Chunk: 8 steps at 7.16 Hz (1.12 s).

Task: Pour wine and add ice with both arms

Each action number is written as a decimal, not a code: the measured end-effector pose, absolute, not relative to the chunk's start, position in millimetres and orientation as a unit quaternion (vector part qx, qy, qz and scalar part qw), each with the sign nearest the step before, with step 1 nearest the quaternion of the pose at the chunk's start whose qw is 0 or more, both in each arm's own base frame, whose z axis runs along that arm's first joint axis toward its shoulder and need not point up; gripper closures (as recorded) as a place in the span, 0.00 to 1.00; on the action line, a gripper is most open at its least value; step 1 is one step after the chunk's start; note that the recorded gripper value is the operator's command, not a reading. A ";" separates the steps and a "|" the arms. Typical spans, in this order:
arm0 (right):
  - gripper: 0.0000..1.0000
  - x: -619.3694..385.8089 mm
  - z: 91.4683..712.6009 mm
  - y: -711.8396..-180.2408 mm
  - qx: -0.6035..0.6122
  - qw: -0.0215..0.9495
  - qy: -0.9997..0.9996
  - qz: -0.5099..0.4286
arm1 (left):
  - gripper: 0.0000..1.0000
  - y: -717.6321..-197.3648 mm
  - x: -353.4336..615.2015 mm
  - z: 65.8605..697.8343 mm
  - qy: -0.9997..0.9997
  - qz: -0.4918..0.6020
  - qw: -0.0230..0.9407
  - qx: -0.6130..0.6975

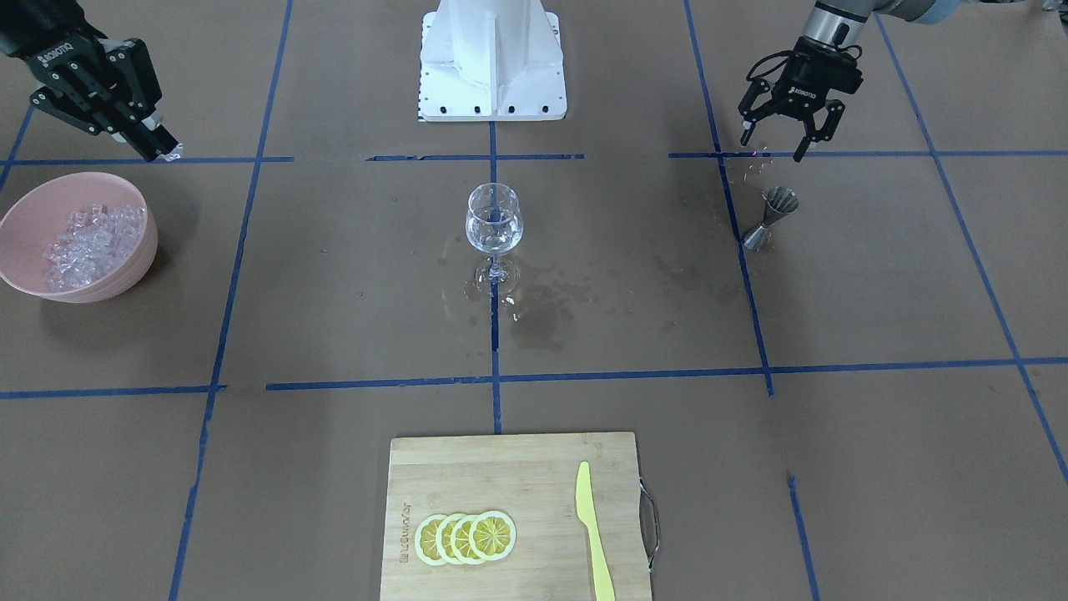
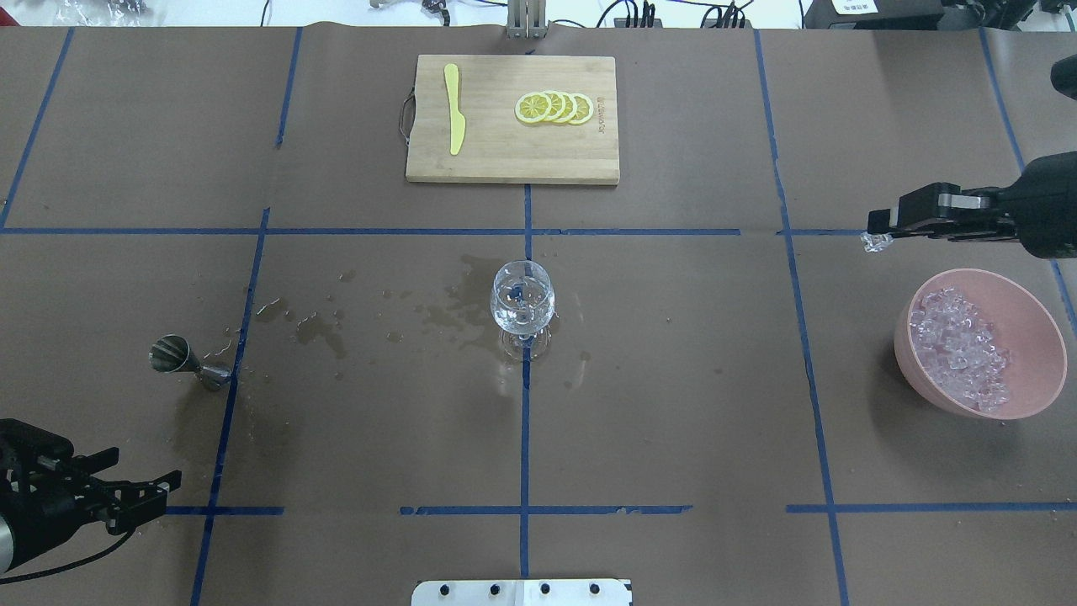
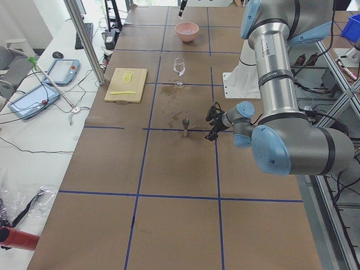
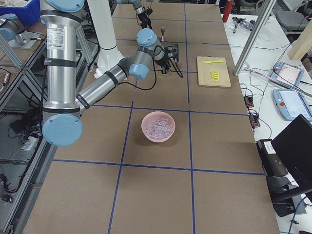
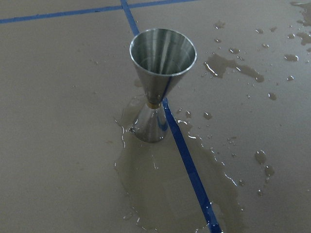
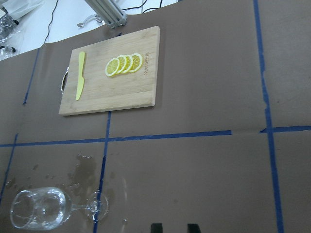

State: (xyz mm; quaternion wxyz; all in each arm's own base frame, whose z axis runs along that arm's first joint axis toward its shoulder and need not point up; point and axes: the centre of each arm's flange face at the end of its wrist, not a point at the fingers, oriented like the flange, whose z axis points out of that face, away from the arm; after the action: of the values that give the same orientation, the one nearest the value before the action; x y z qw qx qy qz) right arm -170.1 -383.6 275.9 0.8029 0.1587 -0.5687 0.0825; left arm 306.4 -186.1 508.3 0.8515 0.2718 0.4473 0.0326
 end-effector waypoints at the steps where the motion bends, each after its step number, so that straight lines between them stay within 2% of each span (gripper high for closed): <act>1: 1.00 -183.4 261.0 -385.5 0.151 0.795 -0.582 0.082 | 0.00 -182.8 307.6 502.6 0.443 0.043 0.859 0.252; 5: 1.00 -267.8 174.9 -390.7 0.129 0.788 -0.597 0.083 | 0.00 -172.8 305.1 487.2 0.428 0.068 0.885 0.171; 8: 1.00 -316.8 148.5 -376.3 0.132 0.790 -0.593 0.084 | 0.00 -175.4 289.6 468.6 0.416 0.080 0.899 0.116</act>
State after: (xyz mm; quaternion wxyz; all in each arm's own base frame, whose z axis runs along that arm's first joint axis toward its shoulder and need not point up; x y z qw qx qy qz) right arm -316.8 -376.3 148.5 0.7898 0.1319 -0.5931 0.0836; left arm 289.6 -175.4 468.6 0.8986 0.1156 0.4157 0.0804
